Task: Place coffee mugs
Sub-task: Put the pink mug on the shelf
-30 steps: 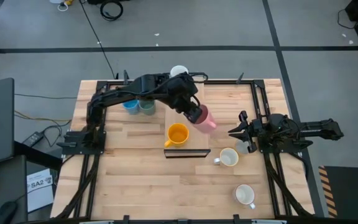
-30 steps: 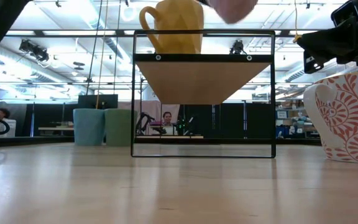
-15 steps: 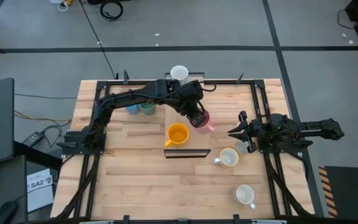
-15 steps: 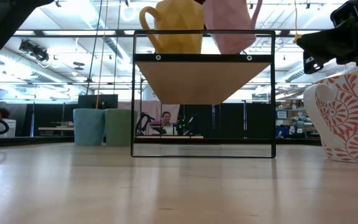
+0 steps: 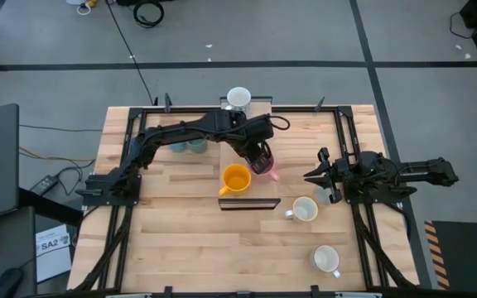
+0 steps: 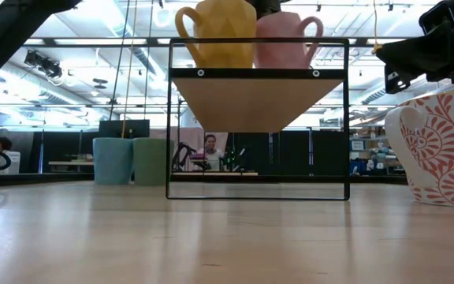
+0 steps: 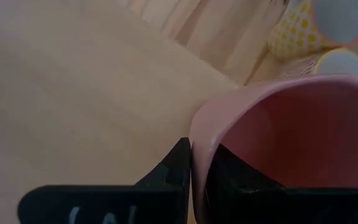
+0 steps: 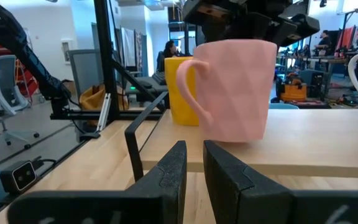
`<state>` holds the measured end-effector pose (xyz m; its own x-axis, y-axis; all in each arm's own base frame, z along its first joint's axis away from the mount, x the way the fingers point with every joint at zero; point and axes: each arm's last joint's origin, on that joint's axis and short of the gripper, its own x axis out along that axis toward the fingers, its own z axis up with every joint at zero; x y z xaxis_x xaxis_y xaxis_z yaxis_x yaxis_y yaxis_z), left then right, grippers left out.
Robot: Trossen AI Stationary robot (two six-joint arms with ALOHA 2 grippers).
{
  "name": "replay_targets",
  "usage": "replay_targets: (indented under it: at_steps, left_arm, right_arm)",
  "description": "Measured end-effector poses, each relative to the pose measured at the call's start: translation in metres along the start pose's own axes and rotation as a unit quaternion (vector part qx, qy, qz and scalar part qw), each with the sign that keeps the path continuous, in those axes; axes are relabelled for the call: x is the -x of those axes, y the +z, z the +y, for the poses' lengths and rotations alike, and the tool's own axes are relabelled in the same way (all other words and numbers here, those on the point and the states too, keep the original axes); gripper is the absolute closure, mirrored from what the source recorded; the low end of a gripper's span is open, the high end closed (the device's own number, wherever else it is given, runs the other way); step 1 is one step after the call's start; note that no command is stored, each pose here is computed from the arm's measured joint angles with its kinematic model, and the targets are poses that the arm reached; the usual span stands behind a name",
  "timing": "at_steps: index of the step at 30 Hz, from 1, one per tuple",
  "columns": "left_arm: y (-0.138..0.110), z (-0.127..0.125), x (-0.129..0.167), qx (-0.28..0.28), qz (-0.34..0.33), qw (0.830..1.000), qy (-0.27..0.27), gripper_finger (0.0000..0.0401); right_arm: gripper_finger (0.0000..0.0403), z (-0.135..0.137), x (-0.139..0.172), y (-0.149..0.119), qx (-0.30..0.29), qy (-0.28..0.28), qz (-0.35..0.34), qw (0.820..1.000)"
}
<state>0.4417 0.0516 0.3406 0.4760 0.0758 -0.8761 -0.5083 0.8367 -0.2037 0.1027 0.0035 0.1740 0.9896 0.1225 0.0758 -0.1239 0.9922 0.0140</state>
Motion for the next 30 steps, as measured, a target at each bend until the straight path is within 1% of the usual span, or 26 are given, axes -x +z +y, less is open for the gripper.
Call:
replay_targets:
  at_steps: [4,10,24,30]
  left_arm:
    - [-0.004,0.001,-0.002,0.001,0.02,1.0,0.009,0.0364]
    - [-0.004,0.001,-0.002,0.0,0.02,1.0,0.008,0.0361]
    - [-0.013,-0.017,-0.001,-0.021,0.023,1.0,-0.002,0.0358]
    - [-0.014,-0.02,-0.001,-0.024,0.022,0.999,-0.005,0.0358]
  right_arm:
    - [0.0342,0.0,0.0,0.0,0.0,0.0,0.0,1.0]
    - [0.0342,0.0,0.0,0.0,0.0,0.0,0.0,1.0]
    - [0.0342,0.0,0.0,0.0,0.0,0.0,0.0,1.0]
    - [0.0342,0.0,0.0,0.0,0.0,0.0,0.0,1.0]
